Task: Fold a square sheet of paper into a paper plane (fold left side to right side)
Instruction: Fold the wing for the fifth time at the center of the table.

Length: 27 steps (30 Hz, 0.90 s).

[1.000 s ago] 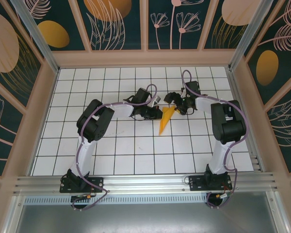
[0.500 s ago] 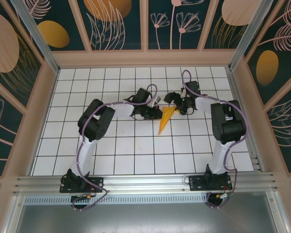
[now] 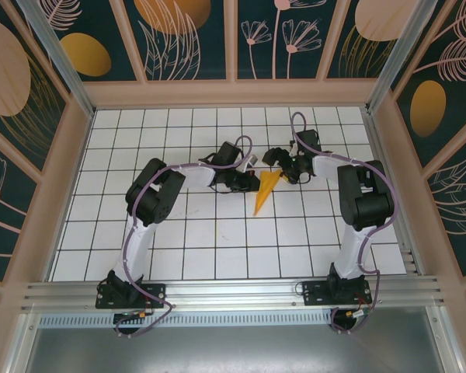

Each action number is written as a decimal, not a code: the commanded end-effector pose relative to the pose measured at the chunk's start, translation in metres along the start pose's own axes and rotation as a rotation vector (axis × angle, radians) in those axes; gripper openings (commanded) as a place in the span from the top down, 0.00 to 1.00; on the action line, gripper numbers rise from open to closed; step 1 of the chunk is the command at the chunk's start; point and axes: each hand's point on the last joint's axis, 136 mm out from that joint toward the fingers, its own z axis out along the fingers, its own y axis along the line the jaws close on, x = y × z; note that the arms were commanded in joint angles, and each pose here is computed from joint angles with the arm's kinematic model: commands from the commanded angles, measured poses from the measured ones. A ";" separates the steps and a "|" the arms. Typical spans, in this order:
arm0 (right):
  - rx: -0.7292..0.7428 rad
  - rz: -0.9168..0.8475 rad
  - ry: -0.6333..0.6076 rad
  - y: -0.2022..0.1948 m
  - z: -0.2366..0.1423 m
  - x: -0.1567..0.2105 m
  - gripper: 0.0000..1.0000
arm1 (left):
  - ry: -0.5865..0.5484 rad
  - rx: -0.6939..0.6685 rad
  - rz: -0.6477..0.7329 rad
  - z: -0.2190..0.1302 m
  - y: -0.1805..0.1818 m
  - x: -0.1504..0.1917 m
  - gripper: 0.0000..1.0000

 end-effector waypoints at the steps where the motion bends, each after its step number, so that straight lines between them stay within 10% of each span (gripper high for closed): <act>1: 0.016 -0.026 0.026 -0.001 0.004 0.009 0.09 | 0.028 -0.073 -0.027 0.009 0.032 0.011 1.00; 12: -0.026 -0.053 -0.061 0.019 -0.043 0.001 0.12 | 0.027 -0.097 -0.041 0.010 0.041 0.016 1.00; 23: -0.079 -0.024 0.020 0.021 -0.028 0.039 0.78 | 0.015 -0.123 -0.055 0.007 0.049 0.017 1.00; 27: -0.066 -0.013 0.040 0.014 -0.018 0.047 0.85 | 0.010 -0.123 -0.058 0.006 0.050 0.016 1.00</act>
